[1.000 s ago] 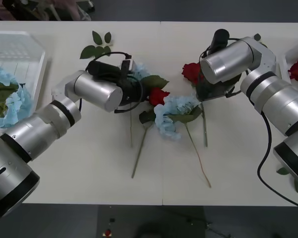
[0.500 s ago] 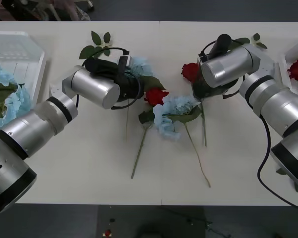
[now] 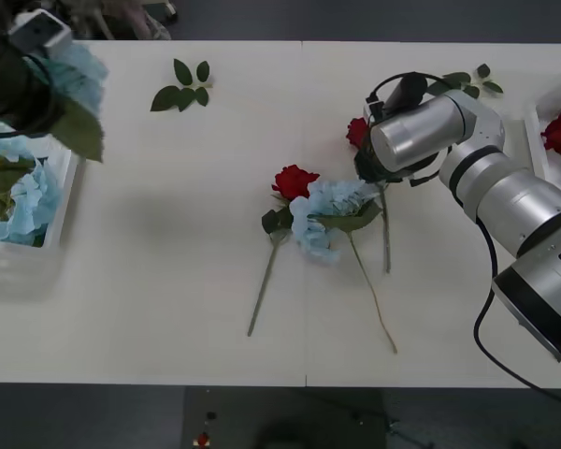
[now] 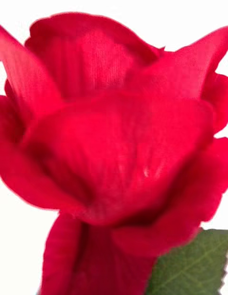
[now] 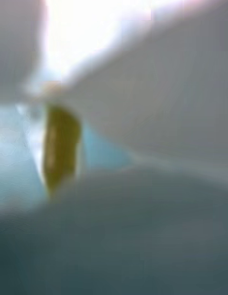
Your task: Put the red flowers into the right box and the blue flowers into the left box
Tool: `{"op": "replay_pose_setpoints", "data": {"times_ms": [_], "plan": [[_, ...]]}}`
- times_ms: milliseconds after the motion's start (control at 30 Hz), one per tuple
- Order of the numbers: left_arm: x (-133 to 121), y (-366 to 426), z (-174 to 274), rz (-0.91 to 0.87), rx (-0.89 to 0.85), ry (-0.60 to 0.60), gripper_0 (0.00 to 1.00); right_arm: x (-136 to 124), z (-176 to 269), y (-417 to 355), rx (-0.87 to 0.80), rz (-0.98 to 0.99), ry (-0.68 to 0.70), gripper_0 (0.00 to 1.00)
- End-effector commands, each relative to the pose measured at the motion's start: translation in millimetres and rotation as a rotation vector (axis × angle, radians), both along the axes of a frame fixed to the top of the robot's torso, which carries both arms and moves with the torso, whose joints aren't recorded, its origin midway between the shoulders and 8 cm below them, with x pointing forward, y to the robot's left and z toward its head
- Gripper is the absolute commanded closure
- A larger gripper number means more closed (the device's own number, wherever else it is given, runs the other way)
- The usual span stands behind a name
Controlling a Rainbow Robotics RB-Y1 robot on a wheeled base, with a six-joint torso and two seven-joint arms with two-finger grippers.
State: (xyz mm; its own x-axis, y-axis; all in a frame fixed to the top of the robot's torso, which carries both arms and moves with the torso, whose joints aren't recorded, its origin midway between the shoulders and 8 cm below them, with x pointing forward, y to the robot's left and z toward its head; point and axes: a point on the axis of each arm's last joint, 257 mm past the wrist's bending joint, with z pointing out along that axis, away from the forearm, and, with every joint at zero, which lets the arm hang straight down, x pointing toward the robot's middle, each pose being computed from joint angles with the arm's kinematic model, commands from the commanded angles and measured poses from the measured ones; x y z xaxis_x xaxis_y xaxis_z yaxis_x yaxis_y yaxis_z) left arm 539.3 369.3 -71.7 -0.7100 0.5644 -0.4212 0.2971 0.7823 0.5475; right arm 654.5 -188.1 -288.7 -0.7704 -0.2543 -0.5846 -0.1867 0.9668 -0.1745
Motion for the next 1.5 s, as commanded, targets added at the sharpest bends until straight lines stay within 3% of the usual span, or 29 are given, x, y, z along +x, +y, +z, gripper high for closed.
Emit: {"op": "replay_pose_setpoints", "data": {"times_ms": [33,300,500,533,567,600,667,767,967,1100,1267,1500], "plan": [[-7,82,5,0.085,0.067,0.015,1.00,-3,-7,-9,-0.074,0.043,0.014,1.00],[39,170,-32,0.231,0.100,-0.111,0.99,4,1,-28,-0.079,0.025,-0.008,1.00],[63,226,-48,0.277,0.109,-0.238,0.97,32,60,-56,-0.002,-0.036,-0.084,1.00],[65,229,-48,0.274,0.115,-0.249,0.93,35,69,-63,0.003,-0.047,-0.093,1.00],[67,235,-49,0.271,0.123,-0.268,0.76,42,95,-79,0.005,-0.073,-0.113,1.00],[68,236,-49,0.268,0.126,-0.273,0.71,44,105,-88,-0.001,-0.084,-0.118,1.00],[70,239,-48,0.266,0.118,-0.288,0.45,47,146,-128,-0.038,-0.135,-0.134,1.00],[70,237,-49,0.271,0.088,-0.292,0.26,41,191,-181,-0.093,-0.196,-0.132,1.00],[72,224,-57,0.275,-0.007,-0.294,0.16,3,252,-302,-0.237,-0.293,-0.107,1.00],[75,208,-60,0.270,-0.094,-0.293,0.11,-18,255,-361,-0.285,-0.362,-0.117,1.00],[73,155,-52,0.187,-0.259,-0.284,0.11,-27,227,-412,-0.346,-0.391,-0.178,1.00],[32,8,-35,0.012,-0.563,-0.142,0.10,-37,174,-450,-0.383,-0.429,-0.289,1.00]]}}
